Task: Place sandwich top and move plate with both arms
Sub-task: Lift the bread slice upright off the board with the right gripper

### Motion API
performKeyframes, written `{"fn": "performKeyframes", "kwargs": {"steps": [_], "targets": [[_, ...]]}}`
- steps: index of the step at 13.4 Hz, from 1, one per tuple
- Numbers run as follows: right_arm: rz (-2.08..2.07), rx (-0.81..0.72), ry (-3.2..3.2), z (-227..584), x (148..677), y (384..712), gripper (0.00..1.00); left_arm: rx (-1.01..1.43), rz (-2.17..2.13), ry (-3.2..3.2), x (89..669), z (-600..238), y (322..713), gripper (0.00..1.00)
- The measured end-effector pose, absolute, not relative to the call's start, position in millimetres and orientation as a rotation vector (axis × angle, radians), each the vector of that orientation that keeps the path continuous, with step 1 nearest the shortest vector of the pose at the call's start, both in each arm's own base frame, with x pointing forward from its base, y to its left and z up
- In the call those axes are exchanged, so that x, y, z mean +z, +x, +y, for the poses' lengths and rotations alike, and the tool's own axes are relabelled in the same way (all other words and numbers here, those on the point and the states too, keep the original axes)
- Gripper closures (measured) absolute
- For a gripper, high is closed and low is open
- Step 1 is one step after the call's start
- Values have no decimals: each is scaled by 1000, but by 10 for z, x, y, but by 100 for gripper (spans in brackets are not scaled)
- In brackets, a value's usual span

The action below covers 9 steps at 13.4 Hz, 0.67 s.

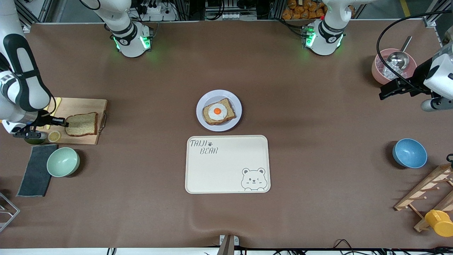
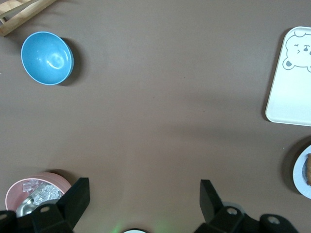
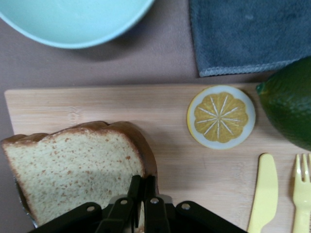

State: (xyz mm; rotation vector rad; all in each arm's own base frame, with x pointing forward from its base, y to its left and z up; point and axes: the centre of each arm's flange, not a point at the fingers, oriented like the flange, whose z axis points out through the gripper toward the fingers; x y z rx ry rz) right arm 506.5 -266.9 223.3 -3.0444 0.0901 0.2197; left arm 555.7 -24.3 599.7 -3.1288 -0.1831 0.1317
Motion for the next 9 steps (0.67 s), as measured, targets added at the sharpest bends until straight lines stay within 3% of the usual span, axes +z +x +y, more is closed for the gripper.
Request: {"fn": "performKeyframes", "kwargs": {"steps": [4, 9], "targets": [[65, 252, -3024, -2678, 2411, 5173, 94, 134, -183, -3129, 5989, -242, 5560, 0], [21, 308, -2985, -2665, 3047, 5447, 94, 136, -183, -3129, 5982, -242, 5562, 0]]}}
